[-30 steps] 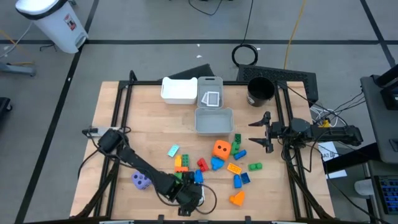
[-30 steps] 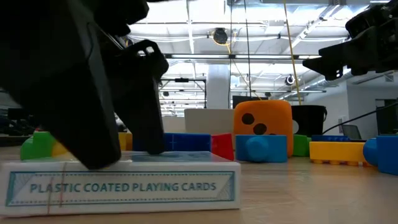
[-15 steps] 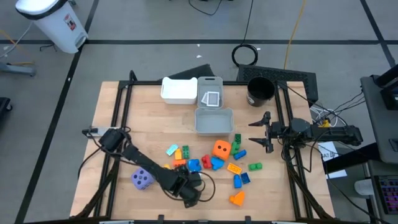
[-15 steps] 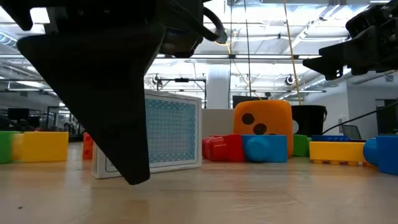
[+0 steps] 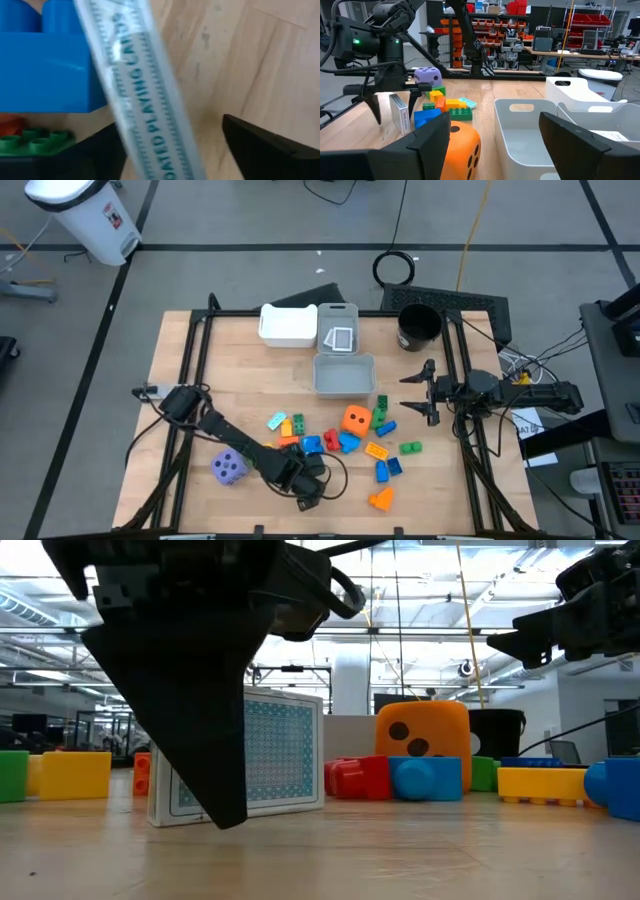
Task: Pick & Place Toys
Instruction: Put the blue playing card box into the top gray bin
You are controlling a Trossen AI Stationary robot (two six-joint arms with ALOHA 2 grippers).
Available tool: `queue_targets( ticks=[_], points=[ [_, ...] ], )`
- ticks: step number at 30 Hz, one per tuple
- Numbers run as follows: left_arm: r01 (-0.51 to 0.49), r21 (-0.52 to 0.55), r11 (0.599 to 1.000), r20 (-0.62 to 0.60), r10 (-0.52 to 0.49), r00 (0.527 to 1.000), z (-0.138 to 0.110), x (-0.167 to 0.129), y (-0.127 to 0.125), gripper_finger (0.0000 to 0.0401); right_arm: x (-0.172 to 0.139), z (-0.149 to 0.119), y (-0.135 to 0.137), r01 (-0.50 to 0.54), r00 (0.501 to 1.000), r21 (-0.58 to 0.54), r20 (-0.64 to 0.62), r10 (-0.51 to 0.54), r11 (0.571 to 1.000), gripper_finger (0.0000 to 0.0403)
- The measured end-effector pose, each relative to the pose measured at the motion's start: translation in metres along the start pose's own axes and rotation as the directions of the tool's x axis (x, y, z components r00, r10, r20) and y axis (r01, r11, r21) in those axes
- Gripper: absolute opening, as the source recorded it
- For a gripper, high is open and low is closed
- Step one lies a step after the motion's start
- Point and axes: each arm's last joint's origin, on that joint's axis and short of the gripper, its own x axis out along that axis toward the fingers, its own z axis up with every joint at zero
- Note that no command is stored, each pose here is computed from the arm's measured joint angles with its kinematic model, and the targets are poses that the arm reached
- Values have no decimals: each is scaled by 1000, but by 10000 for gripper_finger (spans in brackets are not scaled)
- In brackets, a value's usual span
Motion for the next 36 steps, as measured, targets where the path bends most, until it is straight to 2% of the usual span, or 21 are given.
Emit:
queue_targets(
  ticks=[8,12,16,20,23,27,30,33,36],
  points=[
    [-46,-47,998,-19,45,999,-1,0,5,131,0,0,0,0,1000,0,0,0,1000,277],
    [13,-83,997,-75,-19,997,6,-8,11,74,0,0,0,0,1000,0,0,0,1000,279],
    [87,-107,990,-39,-92,995,17,-38,14,71,0,0,0,0,1000,0,0,0,1000,277],
    [104,-132,986,98,-92,991,34,-75,27,71,0,0,0,0,1000,0,0,0,1000,277],
    [107,-166,980,238,-65,969,51,-109,46,71,0,0,0,0,1000,0,0,0,1000,279],
    [59,-188,980,427,28,904,75,-150,79,75,0,0,0,1,1000,0,0,-1,1000,277],
    [37,-243,969,532,101,840,97,-169,110,80,0,0,0,0,1000,0,0,0,1000,277],
    [53,-303,952,599,146,787,122,-179,146,74,0,0,0,0,1000,0,0,0,1000,278],
    [58,-382,923,610,204,766,142,-177,183,73,0,0,0,1,1000,0,0,-1,1000,279]
  ],
)
